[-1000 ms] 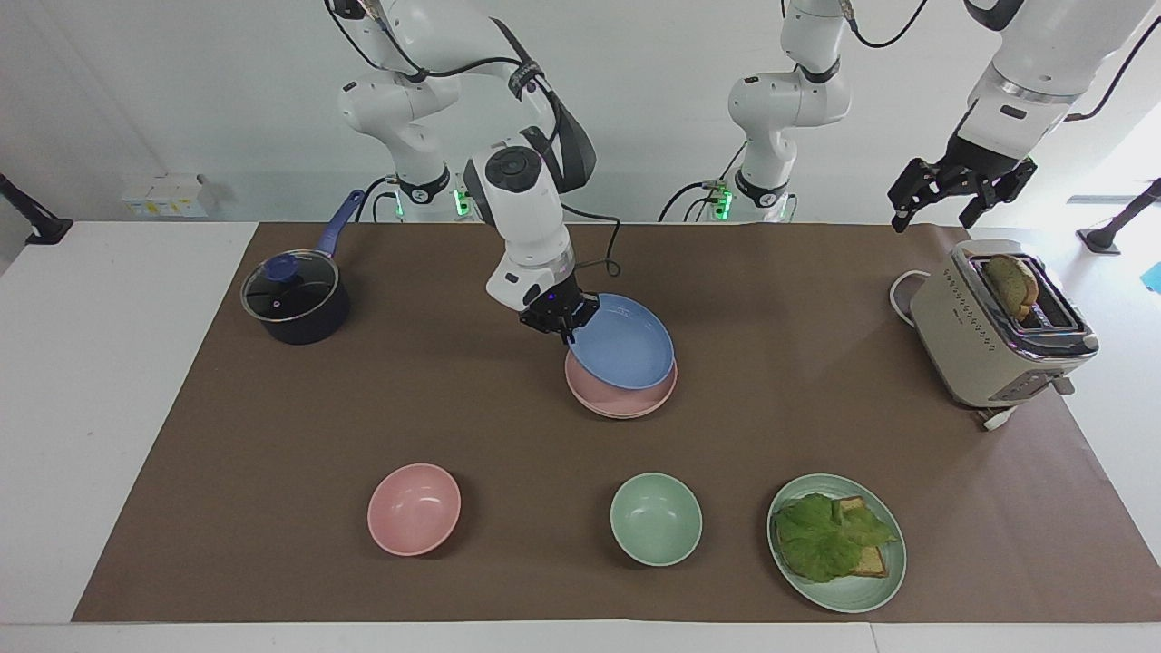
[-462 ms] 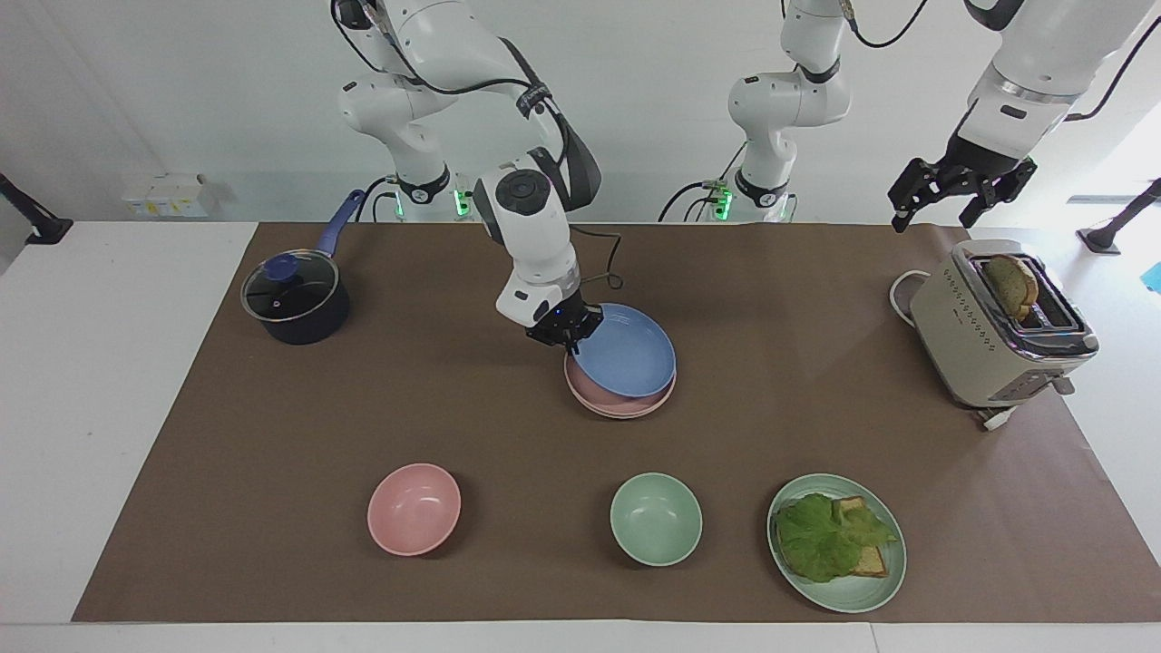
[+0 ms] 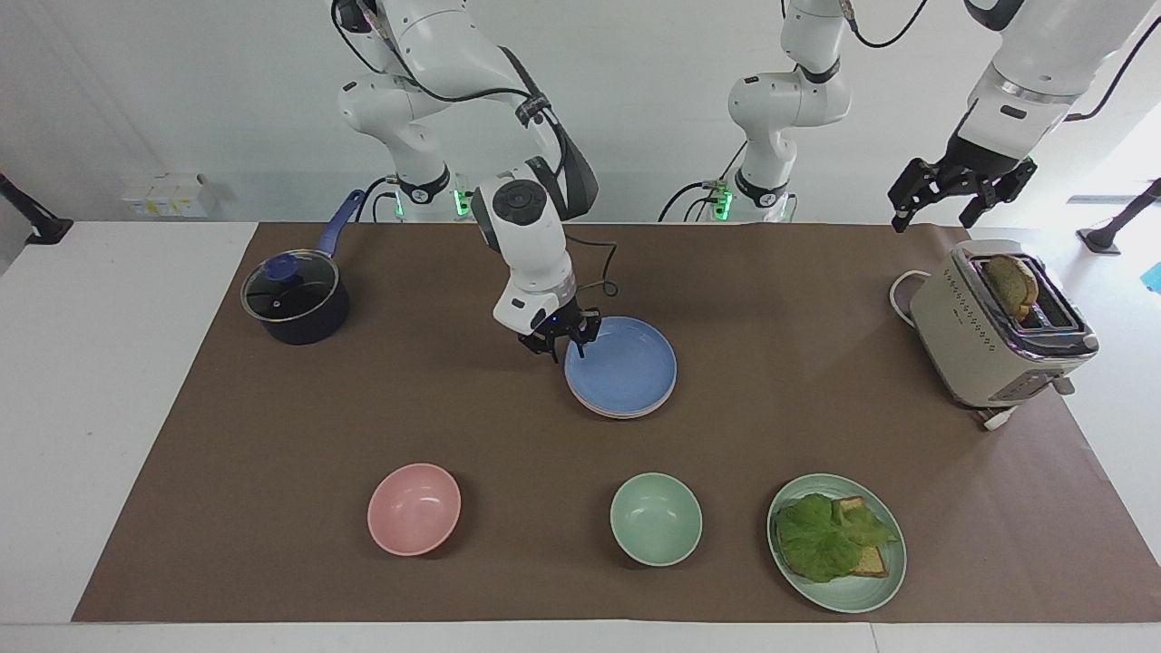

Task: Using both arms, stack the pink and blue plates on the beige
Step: 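Carry the blue plate onto the pink plate and open the right gripper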

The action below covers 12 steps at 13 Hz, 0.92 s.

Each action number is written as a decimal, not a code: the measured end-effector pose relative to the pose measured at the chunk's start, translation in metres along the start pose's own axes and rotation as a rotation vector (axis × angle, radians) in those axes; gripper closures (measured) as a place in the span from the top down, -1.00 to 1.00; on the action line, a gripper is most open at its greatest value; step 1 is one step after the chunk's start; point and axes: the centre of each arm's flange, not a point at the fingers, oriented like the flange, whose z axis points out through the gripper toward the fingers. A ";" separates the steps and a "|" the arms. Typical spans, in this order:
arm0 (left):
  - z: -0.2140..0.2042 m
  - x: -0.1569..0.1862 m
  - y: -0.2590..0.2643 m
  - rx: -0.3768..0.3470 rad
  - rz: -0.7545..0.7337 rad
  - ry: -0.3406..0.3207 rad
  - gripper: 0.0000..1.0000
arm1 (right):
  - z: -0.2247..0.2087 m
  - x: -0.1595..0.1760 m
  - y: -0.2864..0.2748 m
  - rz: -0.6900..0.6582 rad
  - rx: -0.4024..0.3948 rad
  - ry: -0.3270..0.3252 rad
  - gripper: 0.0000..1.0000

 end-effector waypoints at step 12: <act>0.000 0.000 0.000 0.000 0.000 0.000 1.00 | -0.173 0.037 0.151 0.146 -0.078 0.083 1.00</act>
